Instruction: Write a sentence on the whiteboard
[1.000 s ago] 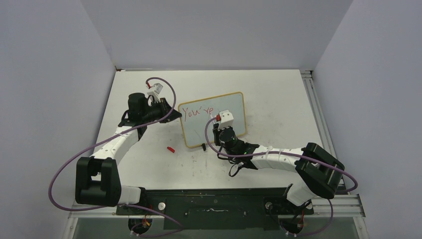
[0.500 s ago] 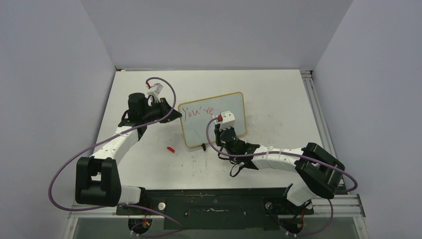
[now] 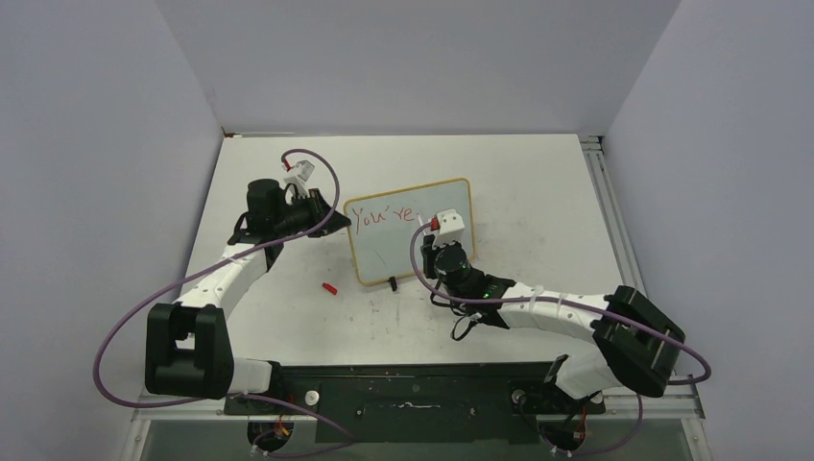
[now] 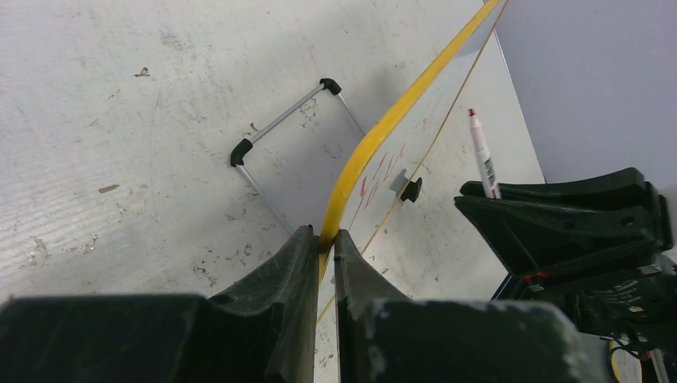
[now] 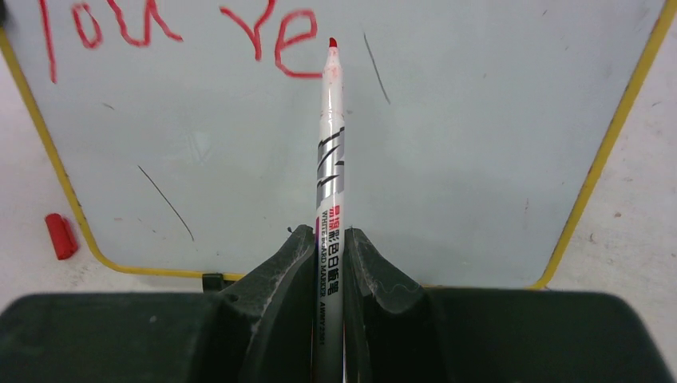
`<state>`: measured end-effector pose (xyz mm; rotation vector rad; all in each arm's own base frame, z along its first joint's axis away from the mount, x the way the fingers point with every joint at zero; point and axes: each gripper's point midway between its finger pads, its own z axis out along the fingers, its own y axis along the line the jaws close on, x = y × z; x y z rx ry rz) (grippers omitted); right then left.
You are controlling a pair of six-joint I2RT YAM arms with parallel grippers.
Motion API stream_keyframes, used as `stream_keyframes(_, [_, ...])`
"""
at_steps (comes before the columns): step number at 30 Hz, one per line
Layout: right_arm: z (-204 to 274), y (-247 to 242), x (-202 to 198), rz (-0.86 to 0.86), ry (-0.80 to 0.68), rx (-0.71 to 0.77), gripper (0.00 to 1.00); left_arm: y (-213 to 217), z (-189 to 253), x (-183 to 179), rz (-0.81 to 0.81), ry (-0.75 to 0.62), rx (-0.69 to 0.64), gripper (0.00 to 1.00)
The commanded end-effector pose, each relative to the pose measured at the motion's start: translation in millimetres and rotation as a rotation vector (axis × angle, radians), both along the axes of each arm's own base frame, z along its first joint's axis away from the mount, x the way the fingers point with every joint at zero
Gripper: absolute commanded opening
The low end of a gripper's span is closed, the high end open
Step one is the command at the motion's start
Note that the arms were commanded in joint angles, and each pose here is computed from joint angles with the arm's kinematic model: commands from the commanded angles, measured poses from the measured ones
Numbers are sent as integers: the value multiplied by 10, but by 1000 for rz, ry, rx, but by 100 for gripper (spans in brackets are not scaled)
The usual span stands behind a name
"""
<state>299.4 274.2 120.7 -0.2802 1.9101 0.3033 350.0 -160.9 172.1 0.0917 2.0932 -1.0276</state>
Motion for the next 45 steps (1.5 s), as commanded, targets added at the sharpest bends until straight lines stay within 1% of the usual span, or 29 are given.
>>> stream_keyframes(1, [491,-81,38,-17,-95,70,5,6,309,53,-4,-102,-18,0])
stream_keyframes(8, [530,-265,251,-54,-105,44,5,6,304,46,-4,-103,-17,0])
stream_keyframes(20, [551,-180,437,-10,-94,41,5,-1,306,47,-11,-104,-18,0])
stream_keyframes(34, [417,-161,513,-10,-33,14,5,-4,307,45,-14,-105,-17,0])
stream_keyframes(45, [214,-176,423,3,29,5,5,-3,319,40,-15,-109,-18,0])
